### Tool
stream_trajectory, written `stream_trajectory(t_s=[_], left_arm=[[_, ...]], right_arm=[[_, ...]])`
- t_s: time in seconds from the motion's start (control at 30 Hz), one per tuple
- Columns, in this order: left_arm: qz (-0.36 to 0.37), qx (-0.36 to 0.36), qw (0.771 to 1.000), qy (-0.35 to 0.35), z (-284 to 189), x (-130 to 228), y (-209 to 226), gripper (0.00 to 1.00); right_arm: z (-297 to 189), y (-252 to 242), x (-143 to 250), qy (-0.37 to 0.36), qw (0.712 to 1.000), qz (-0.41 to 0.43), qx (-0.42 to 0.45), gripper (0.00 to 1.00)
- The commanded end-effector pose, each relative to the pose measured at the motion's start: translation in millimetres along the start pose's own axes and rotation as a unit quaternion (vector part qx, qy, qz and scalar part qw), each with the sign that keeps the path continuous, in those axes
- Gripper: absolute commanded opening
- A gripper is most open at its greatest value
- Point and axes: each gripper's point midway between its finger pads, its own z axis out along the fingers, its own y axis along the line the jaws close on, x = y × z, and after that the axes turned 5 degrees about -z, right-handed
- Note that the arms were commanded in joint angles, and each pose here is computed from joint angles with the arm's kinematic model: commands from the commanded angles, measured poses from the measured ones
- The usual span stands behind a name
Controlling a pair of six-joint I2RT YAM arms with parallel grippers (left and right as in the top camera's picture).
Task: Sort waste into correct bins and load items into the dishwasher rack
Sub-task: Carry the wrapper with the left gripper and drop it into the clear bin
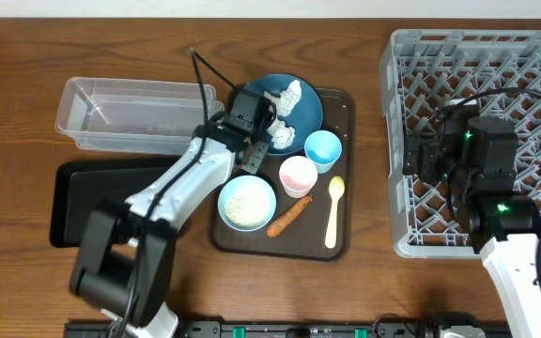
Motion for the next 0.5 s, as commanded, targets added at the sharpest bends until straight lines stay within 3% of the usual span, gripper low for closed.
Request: stream_trajectory(t_s=[0.0, 0.23, 0.47], left_arm=[[-0.018, -0.009, 0.996, -0.087, -53, -39, 16, 0.08], [-0.088, -0.044, 0.979, -0.178, -107, -64, 78, 0.09], [-0.227, -0.095, 0.958, -0.145, -79, -36, 164, 0.09]], right_arm=[[-4, 1, -9, -0.010, 1.000, 0.005, 0.001, 0.99], [-4, 1, -9, -0.010, 1.000, 0.005, 0.000, 0.99], [-4, 1, -9, -0.011, 1.000, 0.005, 0.000, 0.99]])
